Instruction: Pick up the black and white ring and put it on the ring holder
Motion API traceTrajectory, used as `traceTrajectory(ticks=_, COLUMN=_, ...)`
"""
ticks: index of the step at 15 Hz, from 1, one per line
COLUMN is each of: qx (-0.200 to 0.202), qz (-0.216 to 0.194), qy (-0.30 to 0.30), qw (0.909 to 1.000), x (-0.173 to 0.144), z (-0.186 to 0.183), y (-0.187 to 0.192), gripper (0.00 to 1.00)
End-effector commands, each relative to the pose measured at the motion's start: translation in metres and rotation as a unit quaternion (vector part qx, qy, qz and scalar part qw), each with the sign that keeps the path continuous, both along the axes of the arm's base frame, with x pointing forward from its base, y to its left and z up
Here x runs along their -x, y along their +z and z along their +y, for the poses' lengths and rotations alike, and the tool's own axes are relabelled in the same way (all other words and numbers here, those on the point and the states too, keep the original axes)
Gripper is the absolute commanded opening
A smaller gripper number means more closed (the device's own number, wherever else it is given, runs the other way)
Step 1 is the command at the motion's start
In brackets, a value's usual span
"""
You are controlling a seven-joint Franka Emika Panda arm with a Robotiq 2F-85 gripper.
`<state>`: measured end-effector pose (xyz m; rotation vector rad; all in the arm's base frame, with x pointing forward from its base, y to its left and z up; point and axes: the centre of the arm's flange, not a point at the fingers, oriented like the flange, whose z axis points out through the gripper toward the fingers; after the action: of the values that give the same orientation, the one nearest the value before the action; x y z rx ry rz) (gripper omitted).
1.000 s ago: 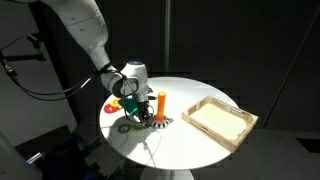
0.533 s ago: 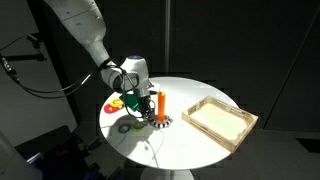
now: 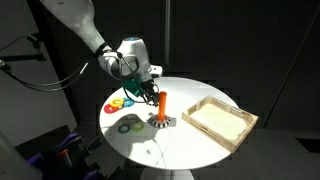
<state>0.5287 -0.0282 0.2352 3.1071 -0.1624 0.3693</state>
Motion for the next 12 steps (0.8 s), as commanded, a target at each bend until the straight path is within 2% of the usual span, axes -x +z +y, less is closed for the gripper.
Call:
traceTrajectory(ticks=1, qx=0.011, qz=-0.024, qy=-0.009, qw=0.9996, x=0.007, z=-0.011, y=0.042, gripper=0.41)
traceTrajectory(ticks=7, qx=0.026, qz=-0.06, qy=-0.016, qw=0.9977, x=0.004, z=-0.027, y=0.078, gripper=0.41)
traceTrajectory(ticks=12, qx=0.038, qz=-0.068, qy=-0.028, qw=0.9966, x=0.003, z=-0.039, y=0.082, gripper=0.41)
